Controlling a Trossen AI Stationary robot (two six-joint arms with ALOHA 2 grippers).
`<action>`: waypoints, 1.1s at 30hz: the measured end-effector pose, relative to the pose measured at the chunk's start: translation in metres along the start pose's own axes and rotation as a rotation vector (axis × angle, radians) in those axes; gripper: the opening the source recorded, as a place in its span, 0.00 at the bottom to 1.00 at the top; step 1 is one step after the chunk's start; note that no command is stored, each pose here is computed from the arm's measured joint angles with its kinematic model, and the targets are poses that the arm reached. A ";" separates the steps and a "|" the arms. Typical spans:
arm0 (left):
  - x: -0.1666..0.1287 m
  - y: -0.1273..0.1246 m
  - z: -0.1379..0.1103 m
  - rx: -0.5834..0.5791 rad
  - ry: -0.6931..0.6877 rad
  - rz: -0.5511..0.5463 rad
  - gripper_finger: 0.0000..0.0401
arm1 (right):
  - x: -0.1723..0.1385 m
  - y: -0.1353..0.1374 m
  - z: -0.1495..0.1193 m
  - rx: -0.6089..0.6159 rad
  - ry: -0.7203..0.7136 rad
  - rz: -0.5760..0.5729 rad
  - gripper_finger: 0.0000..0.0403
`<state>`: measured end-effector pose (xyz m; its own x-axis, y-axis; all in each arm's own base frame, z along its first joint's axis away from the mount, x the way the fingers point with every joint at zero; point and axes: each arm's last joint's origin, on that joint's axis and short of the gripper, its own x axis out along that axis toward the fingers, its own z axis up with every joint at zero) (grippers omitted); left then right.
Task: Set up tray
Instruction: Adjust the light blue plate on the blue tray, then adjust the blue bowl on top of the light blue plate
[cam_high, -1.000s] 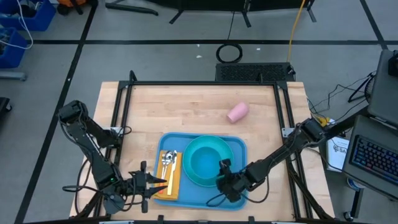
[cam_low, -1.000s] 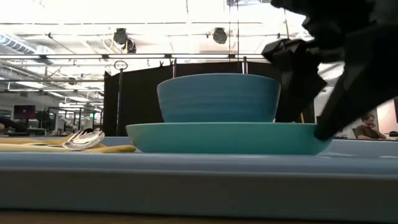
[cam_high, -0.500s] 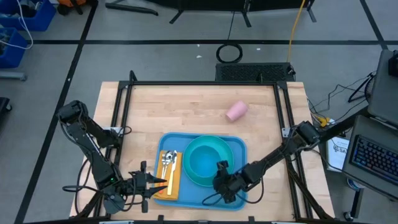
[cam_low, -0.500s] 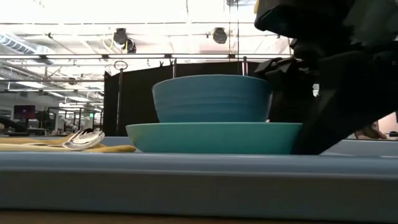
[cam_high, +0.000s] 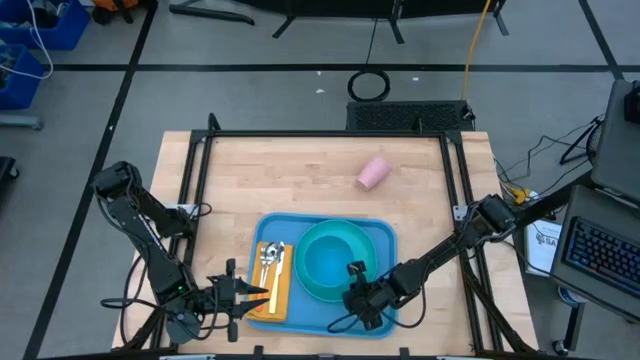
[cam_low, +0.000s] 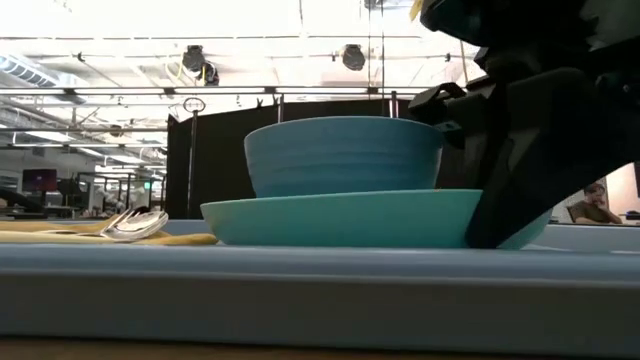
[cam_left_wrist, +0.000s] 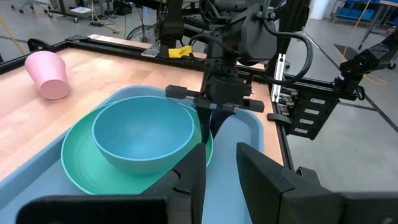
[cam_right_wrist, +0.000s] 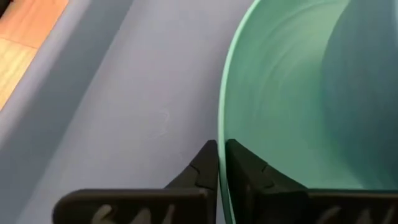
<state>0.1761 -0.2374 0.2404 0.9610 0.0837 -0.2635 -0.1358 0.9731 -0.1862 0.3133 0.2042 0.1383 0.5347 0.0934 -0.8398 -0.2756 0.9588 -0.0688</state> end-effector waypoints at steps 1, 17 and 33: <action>0.000 0.000 0.000 0.000 0.000 0.000 0.23 | 0.000 0.001 0.000 -0.004 -0.001 -0.002 0.02; 0.000 0.000 0.000 0.004 0.003 0.002 0.23 | -0.007 0.033 0.001 -0.135 -0.083 0.150 0.03; 0.000 0.000 -0.001 0.005 0.020 -0.018 0.23 | -0.009 0.040 0.008 -0.067 -0.170 0.198 0.26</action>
<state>0.1758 -0.2378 0.2395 0.9583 0.0617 -0.2790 -0.1170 0.9755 -0.1861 0.3038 0.2442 0.1475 0.5901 0.3270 -0.7381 -0.4377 0.8978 0.0478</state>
